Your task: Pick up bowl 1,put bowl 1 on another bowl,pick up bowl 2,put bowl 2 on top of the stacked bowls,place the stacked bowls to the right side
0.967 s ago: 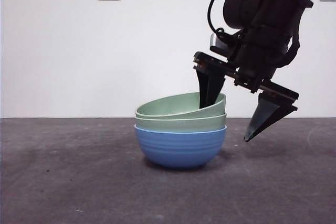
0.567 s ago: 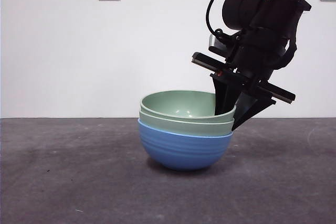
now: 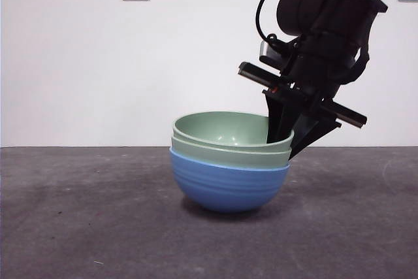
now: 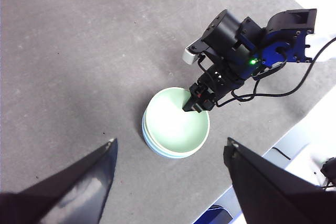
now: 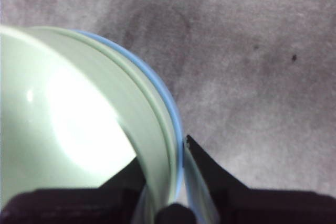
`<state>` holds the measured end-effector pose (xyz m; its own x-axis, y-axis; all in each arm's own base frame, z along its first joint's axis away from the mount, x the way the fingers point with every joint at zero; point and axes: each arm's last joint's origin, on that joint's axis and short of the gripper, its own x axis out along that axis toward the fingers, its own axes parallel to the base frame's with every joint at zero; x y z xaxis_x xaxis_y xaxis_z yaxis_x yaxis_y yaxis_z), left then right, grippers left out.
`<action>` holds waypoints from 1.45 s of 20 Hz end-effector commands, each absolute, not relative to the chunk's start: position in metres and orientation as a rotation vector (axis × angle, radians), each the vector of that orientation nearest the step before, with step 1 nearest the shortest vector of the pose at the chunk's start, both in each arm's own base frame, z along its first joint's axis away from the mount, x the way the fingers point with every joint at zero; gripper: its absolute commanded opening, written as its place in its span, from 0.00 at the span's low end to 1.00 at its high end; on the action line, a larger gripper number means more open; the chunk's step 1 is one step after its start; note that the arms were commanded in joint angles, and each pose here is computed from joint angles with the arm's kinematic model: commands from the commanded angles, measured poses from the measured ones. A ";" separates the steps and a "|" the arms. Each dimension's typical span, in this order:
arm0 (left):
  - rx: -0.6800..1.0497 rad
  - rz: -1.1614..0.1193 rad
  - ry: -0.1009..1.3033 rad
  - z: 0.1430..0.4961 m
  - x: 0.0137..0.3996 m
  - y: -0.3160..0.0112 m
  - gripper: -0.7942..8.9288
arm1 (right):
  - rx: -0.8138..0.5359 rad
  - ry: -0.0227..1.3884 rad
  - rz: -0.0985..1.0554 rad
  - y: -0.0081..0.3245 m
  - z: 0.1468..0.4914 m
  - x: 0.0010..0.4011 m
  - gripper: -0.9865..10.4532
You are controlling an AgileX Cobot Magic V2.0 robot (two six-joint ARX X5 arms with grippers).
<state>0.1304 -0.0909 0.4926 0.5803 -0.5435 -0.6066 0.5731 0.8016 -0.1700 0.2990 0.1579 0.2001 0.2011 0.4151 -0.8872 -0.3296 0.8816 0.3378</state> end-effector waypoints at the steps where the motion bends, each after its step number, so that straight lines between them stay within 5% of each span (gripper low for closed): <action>1: 0.081 -0.658 0.727 0.489 0.128 -0.090 0.44 | 0.101 1.212 0.512 0.150 0.216 0.297 0.08; 15: 0.090 -0.663 0.725 0.489 0.128 -0.090 0.44 | 0.173 1.079 0.150 0.043 0.228 0.329 0.08; 25: 0.090 -0.663 0.725 0.489 0.128 -0.090 0.44 | 0.176 1.166 0.127 0.036 0.196 0.342 0.08; 29: 0.091 -0.663 0.726 0.489 0.128 -0.090 0.44 | 0.179 1.174 0.128 0.036 0.196 0.341 0.27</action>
